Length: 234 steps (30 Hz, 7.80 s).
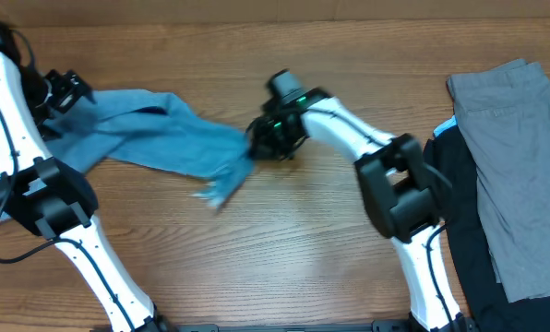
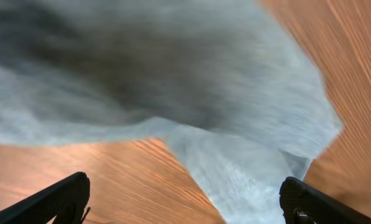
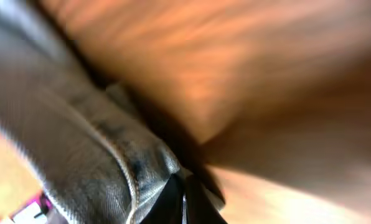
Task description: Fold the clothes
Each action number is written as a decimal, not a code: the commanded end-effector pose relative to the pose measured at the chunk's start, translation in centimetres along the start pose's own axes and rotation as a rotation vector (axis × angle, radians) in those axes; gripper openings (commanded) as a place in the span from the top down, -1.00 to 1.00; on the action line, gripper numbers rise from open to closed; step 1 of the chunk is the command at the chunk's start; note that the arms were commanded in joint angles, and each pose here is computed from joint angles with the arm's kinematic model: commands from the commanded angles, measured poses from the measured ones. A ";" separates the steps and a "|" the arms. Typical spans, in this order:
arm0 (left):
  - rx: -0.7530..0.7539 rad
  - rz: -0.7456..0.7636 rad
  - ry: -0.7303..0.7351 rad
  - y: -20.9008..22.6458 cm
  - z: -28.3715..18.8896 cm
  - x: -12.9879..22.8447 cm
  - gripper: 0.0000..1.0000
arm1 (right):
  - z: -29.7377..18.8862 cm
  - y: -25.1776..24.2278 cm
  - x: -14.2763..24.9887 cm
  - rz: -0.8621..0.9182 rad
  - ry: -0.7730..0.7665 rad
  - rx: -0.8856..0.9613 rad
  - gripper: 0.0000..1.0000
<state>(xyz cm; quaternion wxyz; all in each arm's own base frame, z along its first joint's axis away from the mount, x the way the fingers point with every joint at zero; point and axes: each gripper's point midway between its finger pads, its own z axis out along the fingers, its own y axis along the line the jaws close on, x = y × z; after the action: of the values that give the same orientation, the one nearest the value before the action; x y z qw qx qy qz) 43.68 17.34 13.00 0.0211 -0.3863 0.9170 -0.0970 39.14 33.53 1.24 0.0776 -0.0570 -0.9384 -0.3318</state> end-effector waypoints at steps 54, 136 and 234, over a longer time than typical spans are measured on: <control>-0.144 0.275 -0.158 -7.2 -8.8 13.2 -1.00 | -35.8 -14.2 -5.6 0.175 -0.415 0.332 -1.00; -0.118 -0.037 -0.259 5.6 -6.8 4.1 -1.00 | -27.6 -11.6 -4.8 0.081 -0.251 0.328 -1.00; -0.392 0.218 0.276 4.6 16.8 14.6 0.40 | -18.5 -9.5 -17.0 -0.332 -0.559 0.950 0.93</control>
<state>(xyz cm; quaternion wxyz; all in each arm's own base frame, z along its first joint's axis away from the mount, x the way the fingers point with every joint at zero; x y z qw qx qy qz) 34.28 5.63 -0.10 -0.1202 -0.2547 0.9595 -0.0048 55.91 13.30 5.50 -0.1973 0.0568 -0.9663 0.1554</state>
